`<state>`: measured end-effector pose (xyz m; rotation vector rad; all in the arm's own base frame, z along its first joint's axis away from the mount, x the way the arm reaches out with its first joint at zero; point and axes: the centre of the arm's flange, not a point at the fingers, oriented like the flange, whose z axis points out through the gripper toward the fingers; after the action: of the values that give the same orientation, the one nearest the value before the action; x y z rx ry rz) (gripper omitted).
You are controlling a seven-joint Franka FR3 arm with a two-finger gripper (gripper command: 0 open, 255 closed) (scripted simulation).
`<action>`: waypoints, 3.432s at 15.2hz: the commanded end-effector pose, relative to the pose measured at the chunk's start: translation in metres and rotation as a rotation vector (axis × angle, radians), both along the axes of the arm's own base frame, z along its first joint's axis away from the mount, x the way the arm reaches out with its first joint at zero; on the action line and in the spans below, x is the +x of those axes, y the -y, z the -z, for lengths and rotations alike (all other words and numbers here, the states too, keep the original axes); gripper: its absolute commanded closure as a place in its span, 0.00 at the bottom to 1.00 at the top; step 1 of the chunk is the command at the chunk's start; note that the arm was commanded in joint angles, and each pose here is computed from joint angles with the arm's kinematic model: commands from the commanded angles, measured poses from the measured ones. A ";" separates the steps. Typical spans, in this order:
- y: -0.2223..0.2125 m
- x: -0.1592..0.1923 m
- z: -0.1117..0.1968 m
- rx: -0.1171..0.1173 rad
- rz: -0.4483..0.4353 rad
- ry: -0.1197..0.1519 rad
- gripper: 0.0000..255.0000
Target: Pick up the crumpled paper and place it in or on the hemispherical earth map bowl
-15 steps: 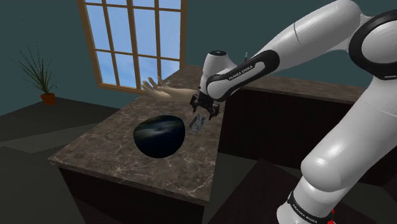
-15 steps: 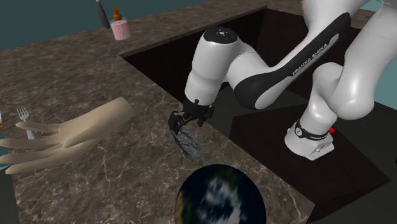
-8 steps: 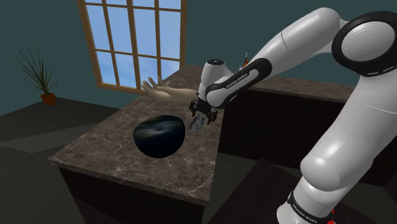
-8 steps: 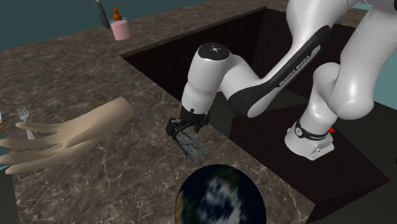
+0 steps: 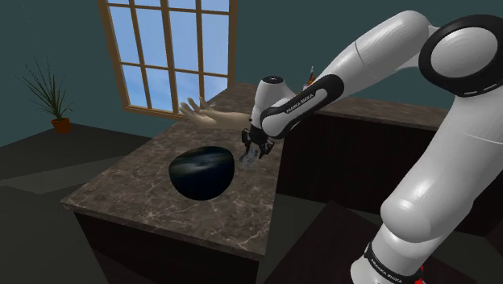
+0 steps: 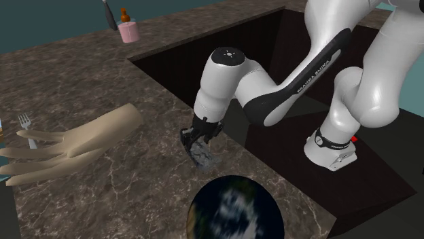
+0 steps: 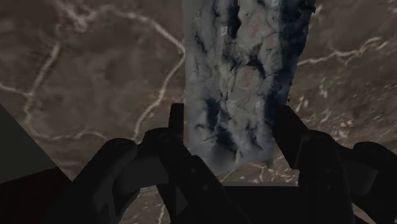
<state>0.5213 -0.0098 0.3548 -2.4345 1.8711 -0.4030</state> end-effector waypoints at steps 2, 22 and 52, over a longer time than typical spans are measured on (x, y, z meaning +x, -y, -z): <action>0.000 0.000 0.000 0.000 0.000 0.000 1.00; 0.000 0.000 -0.069 0.000 0.000 0.000 1.00; -0.013 -0.003 -0.220 0.000 0.000 0.000 1.00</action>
<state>0.5200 -0.0035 0.5723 -2.4344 1.8711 -0.4032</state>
